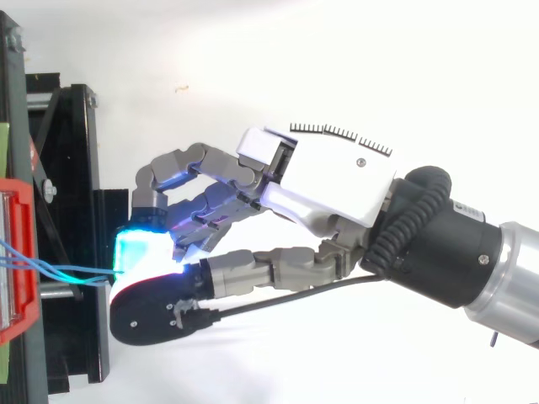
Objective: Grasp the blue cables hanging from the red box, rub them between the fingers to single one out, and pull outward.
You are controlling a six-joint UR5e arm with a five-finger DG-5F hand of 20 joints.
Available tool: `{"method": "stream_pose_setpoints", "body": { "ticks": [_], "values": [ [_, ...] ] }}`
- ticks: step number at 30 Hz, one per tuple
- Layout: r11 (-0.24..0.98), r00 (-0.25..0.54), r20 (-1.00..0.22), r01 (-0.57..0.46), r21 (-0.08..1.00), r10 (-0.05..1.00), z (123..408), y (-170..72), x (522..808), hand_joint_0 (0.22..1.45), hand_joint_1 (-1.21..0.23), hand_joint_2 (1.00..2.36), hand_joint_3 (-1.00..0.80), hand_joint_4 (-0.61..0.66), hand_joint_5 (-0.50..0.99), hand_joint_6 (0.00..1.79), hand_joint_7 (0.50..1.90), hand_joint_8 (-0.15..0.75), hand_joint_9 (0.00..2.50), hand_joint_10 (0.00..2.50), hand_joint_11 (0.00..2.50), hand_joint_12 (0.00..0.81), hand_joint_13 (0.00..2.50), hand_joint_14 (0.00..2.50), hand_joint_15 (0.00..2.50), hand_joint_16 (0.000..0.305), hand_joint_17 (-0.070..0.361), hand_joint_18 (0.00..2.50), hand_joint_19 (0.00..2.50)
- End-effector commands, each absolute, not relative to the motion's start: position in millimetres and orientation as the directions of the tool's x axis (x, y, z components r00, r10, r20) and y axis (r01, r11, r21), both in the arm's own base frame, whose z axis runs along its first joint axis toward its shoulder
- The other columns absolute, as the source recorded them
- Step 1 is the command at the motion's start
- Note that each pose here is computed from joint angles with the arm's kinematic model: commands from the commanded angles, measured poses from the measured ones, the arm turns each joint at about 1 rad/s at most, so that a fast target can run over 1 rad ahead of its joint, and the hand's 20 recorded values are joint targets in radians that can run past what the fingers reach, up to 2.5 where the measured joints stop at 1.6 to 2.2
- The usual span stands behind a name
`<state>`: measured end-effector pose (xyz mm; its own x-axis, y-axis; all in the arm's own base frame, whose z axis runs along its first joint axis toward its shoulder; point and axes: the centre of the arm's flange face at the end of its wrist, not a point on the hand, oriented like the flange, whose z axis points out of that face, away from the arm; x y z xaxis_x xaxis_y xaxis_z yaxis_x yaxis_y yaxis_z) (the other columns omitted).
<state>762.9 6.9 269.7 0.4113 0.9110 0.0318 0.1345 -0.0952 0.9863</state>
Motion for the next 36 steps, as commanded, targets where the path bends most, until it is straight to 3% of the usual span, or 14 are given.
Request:
{"method": "stream_pose_setpoints", "body": {
  "ticks": [1,11,16,36],
  "values": [
    [-0.095,0.411,0.031,0.136,0.986,0.911,269.3,6.9,762.9,0.50,-0.69,1.00,-0.50,0.14,-0.15,0.88,1.14,0.294,0.83,0.01,0.56,0.419,0.80,0.02,0.66,0.057,0.128,0.66,0.70],
    [-0.095,0.411,0.031,0.136,0.986,0.911,269.3,6.9,762.9,0.50,-0.69,1.00,-0.50,0.14,-0.15,0.88,1.13,0.294,0.83,0.01,0.55,0.420,0.80,0.02,0.66,0.057,0.128,0.66,0.70],
    [-0.096,0.411,0.033,0.133,0.987,0.911,271.1,7.0,763.0,0.56,-0.66,1.01,-0.32,0.13,-0.15,0.88,1.18,0.282,0.83,0.01,0.54,0.403,0.79,0.02,0.65,0.052,0.118,0.63,0.72],
    [-0.088,0.411,0.020,0.146,0.985,0.912,269.4,7.7,761.9,0.57,-0.73,1.02,0.01,0.00,-0.11,0.90,1.19,0.303,0.93,0.02,0.54,0.435,0.85,0.02,0.63,0.060,0.135,0.73,0.65]
  ]
}}
